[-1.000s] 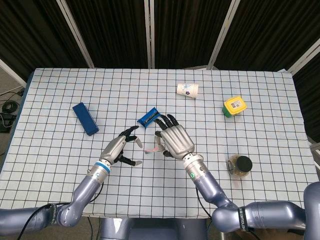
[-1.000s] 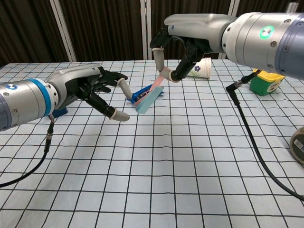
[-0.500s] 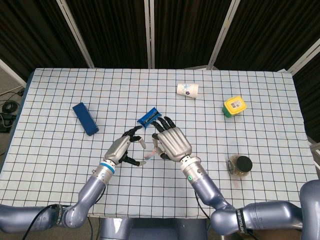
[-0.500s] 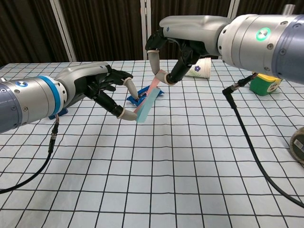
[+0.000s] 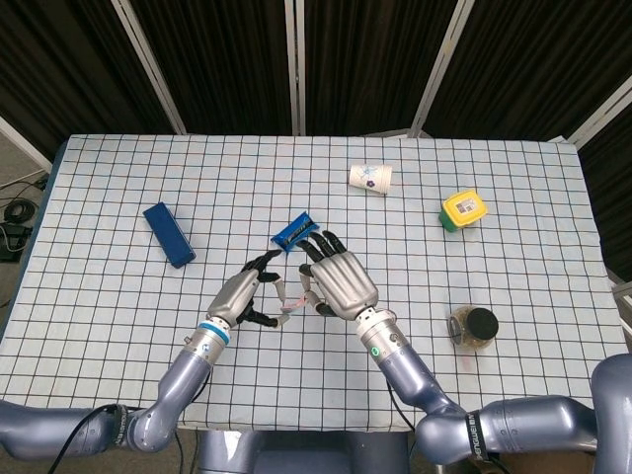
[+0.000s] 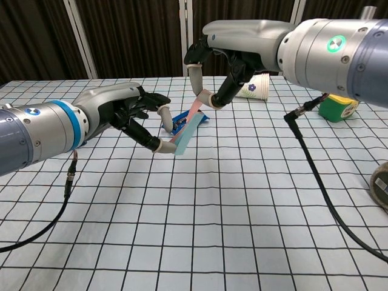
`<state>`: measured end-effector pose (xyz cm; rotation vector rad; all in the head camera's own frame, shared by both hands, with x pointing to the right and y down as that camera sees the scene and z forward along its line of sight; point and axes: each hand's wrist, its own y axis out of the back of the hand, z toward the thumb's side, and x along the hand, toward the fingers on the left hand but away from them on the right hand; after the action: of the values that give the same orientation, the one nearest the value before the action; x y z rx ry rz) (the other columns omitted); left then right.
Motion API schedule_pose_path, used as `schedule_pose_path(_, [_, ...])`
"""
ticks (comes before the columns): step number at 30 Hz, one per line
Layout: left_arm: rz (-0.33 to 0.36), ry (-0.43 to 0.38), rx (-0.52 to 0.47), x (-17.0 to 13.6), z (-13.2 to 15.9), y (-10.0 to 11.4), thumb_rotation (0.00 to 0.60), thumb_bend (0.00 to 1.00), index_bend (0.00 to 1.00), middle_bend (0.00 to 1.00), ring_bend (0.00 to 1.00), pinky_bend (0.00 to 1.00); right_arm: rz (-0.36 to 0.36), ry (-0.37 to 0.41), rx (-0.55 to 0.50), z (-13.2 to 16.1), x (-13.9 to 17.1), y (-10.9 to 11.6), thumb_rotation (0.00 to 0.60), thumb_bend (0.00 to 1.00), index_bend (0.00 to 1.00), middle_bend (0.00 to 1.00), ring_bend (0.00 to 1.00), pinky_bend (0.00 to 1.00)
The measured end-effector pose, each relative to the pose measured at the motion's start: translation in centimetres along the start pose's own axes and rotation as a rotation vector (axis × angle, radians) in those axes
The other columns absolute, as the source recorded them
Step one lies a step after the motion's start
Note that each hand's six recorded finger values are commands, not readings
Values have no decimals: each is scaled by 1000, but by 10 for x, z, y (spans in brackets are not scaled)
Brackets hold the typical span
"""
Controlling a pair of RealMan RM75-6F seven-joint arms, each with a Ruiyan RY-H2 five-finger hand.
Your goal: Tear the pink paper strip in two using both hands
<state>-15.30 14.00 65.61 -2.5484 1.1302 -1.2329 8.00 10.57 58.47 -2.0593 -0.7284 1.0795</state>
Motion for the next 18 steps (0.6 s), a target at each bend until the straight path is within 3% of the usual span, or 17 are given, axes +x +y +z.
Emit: schedule_pose_path(18, [-19,11,-10,-1,-1,-4,600,242,597,0,0,0,1,-2,9,-1,-2,-1,600,385,771,125,0,0])
